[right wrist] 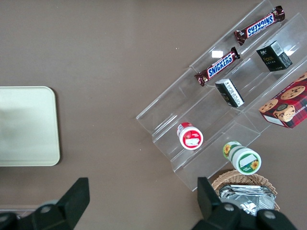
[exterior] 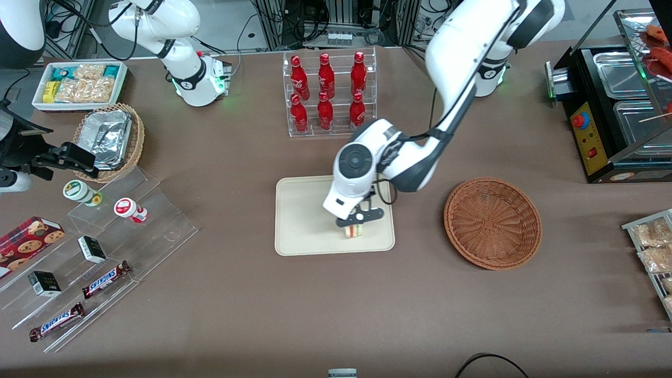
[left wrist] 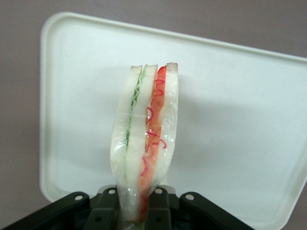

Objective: Place sandwich from basket to tray
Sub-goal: 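Lower the sandwich onto the white tray with the left gripper, then open the left gripper to release the sandwich on the tray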

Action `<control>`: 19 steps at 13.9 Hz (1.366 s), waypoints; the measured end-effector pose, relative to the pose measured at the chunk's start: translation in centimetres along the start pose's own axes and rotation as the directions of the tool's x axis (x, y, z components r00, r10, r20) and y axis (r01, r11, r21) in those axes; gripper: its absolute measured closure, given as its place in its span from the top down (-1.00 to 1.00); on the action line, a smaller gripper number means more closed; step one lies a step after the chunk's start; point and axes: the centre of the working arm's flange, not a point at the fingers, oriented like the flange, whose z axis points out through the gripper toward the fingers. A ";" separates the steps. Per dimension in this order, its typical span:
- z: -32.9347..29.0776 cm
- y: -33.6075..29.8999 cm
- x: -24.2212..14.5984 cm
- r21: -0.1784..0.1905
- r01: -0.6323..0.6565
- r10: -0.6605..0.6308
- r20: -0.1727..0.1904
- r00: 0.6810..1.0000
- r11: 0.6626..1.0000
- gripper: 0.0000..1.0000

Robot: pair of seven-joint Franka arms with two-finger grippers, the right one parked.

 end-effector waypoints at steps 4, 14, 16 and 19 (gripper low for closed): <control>2.6 3.2 -2.2 0.027 0.017 -0.016 -0.043 0.999 0.999 -0.64; 4.5 3.8 -2.2 0.022 0.052 -0.051 -0.044 0.998 0.998 -0.64; 4.5 3.9 -2.2 0.018 0.053 -0.052 -0.045 0.998 0.998 -0.34; 3.8 4.2 -1.9 0.005 0.054 -0.054 -0.054 0.997 0.999 0.22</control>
